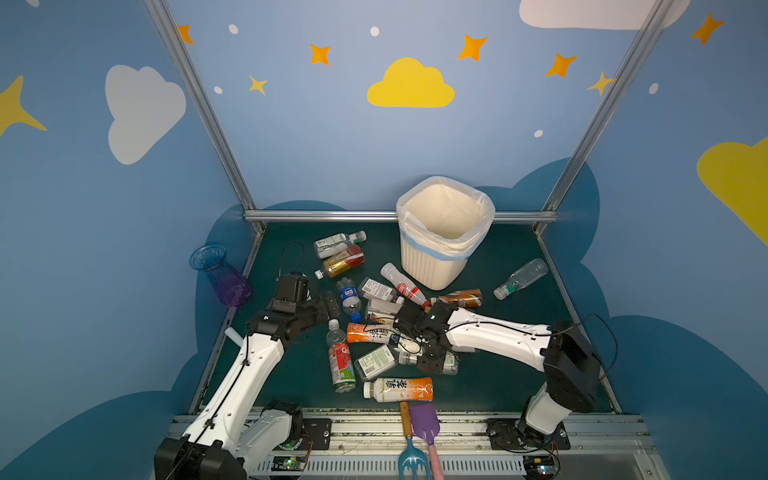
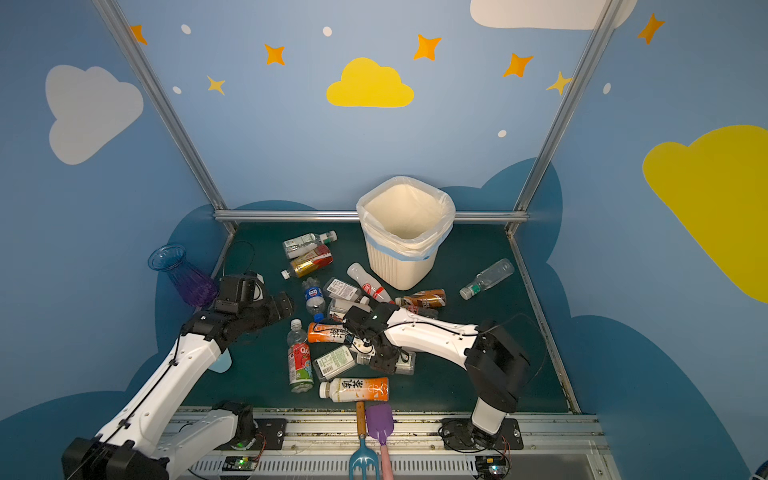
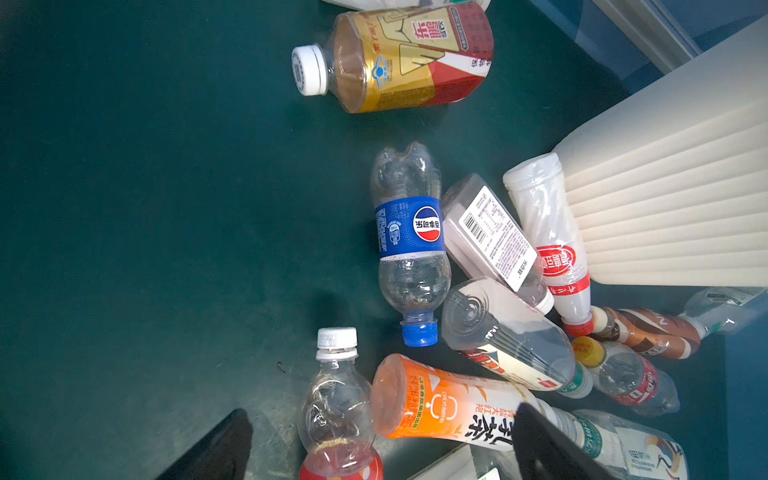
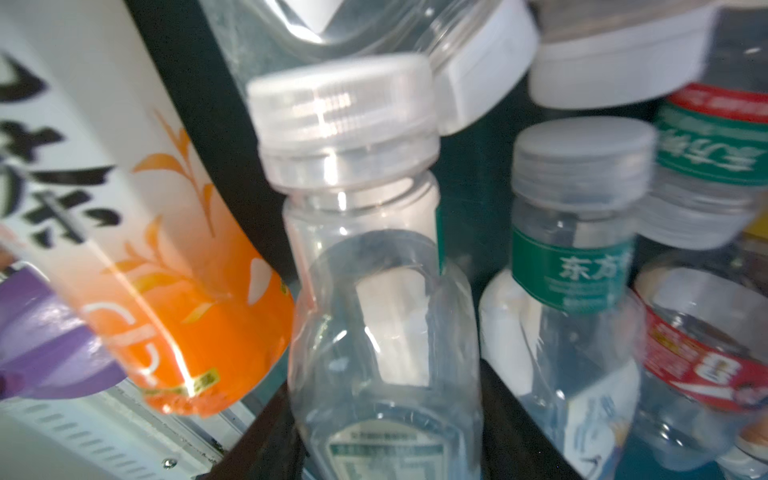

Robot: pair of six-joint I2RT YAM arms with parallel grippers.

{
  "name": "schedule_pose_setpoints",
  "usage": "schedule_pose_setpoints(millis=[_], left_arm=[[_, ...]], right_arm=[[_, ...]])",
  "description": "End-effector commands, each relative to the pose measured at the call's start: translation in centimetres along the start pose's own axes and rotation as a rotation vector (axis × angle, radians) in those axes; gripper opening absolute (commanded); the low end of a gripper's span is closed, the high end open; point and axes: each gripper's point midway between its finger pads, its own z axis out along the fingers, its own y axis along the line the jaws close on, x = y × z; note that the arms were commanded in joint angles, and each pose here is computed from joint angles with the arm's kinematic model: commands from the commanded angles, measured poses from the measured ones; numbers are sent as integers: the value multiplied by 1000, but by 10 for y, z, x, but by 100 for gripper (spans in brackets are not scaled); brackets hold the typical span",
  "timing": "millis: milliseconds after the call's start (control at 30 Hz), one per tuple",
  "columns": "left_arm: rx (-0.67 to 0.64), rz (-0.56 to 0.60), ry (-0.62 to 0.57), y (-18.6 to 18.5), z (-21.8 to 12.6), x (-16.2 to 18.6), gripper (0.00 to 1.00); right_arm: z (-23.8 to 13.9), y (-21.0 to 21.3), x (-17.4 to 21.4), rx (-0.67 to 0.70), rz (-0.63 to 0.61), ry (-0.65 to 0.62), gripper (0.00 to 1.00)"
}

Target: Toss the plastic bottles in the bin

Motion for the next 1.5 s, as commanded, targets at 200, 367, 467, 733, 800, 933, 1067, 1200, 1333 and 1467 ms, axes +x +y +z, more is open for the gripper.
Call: schedule_pose_setpoints(millis=[200, 367, 467, 733, 800, 933, 1067, 1200, 1333, 1467], left_arm=[[-22, -59, -82, 5, -11, -13, 100], [-4, -64, -49, -1, -5, -13, 100], [7, -65, -39, -5, -3, -14, 100], [16, -48, -28, -11, -5, -15, 100], [13, -48, -29, -10, -7, -15, 100], [3, -36, -36, -9, -14, -14, 100], [-17, -24, -38, -4, -15, -11, 100], [-54, -20, -5, 4, -4, -3, 96], [-101, -25, 44, 12, 10, 7, 92], [-138, -18, 68, 16, 21, 13, 90]], right_arm=[[-126, -58, -26, 248, 196, -383, 39], [-235, -124, -54, 422, 306, -682, 42], [-291, -174, -62, 522, 393, -791, 44], [-348, -323, -49, 666, 689, -896, 73], [-344, -340, -40, 652, 765, -919, 86], [-359, -334, -10, 590, 892, -993, 89], [-366, -286, 29, 545, 952, -1090, 89], [-316, -219, 69, 401, 1037, -1069, 85], [-241, -155, 88, 202, 1080, -964, 78], [-170, -110, 100, 52, 1159, -830, 69]])
